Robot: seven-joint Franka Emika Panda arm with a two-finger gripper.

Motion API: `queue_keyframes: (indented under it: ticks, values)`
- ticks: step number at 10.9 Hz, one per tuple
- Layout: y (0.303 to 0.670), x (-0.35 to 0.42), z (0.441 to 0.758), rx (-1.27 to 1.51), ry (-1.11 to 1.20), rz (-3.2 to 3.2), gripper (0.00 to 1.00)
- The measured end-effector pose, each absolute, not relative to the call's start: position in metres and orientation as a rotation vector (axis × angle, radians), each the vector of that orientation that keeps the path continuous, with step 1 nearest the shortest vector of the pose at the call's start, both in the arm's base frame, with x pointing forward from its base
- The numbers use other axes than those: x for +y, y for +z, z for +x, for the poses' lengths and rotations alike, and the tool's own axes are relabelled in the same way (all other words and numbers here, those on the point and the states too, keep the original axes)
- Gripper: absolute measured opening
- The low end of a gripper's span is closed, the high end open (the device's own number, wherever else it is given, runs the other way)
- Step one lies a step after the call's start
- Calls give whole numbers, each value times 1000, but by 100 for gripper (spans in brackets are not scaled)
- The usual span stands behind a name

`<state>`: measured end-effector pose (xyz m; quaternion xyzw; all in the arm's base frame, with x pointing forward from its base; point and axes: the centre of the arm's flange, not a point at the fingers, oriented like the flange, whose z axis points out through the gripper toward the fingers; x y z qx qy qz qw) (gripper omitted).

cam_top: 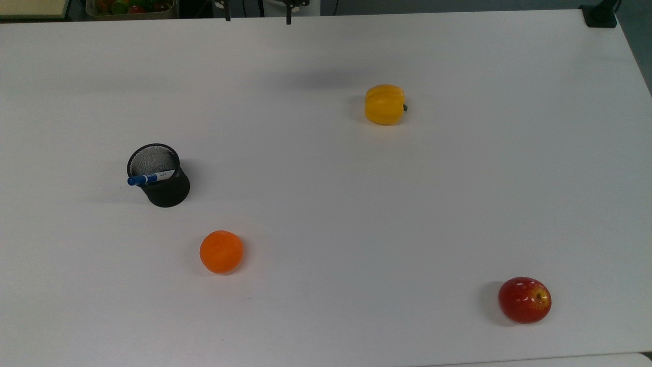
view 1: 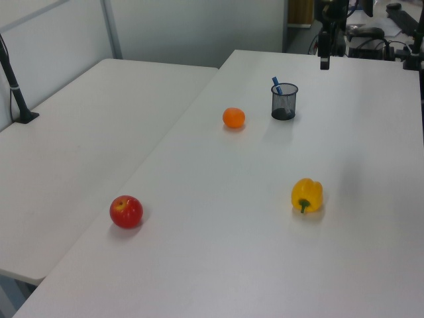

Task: Take marker pen
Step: 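Move the open gripper over the black mesh pen cup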

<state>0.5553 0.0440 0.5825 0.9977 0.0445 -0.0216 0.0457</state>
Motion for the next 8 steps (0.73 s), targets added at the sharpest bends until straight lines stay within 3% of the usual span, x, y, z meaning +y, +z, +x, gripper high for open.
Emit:
queue_keyframes:
  ticks: [8]
  values:
    - [574,45,559,137,-88,3044,100]
